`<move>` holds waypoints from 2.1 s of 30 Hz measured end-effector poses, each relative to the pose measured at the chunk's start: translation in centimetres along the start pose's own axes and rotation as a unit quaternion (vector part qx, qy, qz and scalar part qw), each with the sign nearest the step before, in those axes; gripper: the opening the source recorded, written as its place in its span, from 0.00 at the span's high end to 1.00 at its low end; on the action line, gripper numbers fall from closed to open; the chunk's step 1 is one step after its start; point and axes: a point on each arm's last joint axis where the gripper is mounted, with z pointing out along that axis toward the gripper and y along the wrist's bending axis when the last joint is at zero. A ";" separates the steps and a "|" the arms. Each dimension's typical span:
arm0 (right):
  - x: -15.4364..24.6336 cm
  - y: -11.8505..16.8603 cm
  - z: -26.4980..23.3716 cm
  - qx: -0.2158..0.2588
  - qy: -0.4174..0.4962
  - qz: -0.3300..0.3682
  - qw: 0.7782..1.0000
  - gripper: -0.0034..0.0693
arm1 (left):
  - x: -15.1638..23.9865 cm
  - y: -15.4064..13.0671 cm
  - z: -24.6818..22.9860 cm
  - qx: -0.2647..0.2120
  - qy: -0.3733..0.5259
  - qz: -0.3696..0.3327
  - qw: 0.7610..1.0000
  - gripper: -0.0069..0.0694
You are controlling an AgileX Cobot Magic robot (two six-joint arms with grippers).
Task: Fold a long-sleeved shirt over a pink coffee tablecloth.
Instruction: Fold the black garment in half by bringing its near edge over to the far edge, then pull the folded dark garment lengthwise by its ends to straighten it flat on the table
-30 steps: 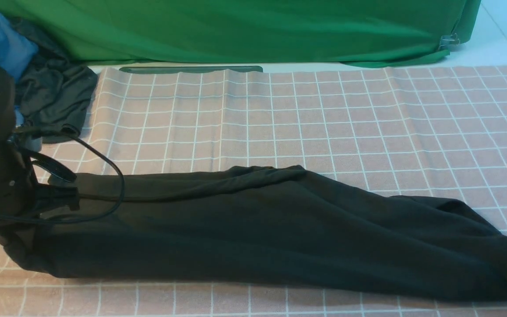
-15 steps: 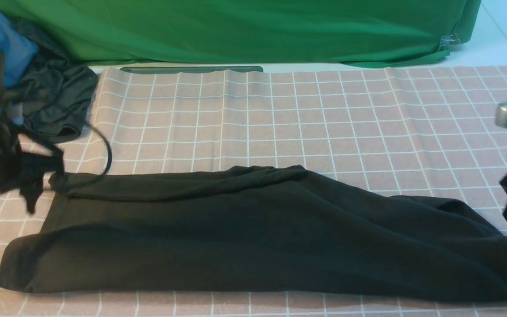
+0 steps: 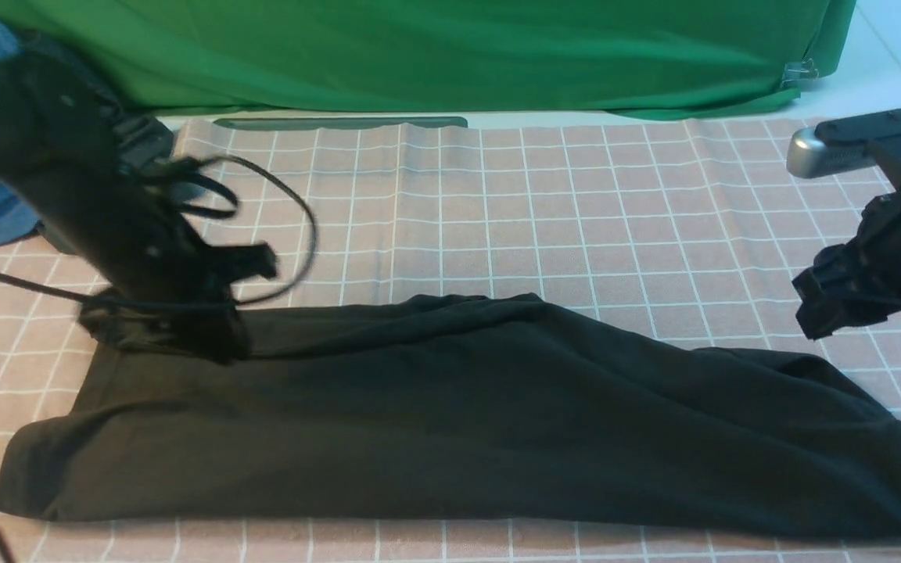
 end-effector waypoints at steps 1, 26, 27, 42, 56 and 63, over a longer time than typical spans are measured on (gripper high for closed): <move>0.0 0.0 0.0 0.000 -0.001 0.000 1.000 0.44 | 0.0 -0.8 0.7 0.013 0.003 0.008 1.000 0.86; 0.3 0.1 0.0 -0.006 0.015 0.001 1.000 0.45 | -4.6 -4.9 3.5 0.001 -0.184 0.062 0.981 0.89; 0.3 0.1 0.0 -0.006 0.015 -0.004 1.000 0.45 | -4.4 -5.0 3.1 0.002 -0.177 0.063 0.982 0.89; -0.1 -0.4 6.4 -0.019 0.080 -0.057 0.995 0.45 | 3.5 -3.1 2.3 -0.010 -0.056 0.043 0.997 0.89; -0.9 1.9 7.0 -0.040 0.038 -0.116 0.992 0.45 | 6.0 -1.8 4.0 -0.029 0.009 0.008 1.000 0.89; -1.2 2.0 7.1 -0.035 0.023 -0.126 0.991 0.45 | 6.4 -1.8 3.8 -0.033 0.031 0.010 0.999 0.89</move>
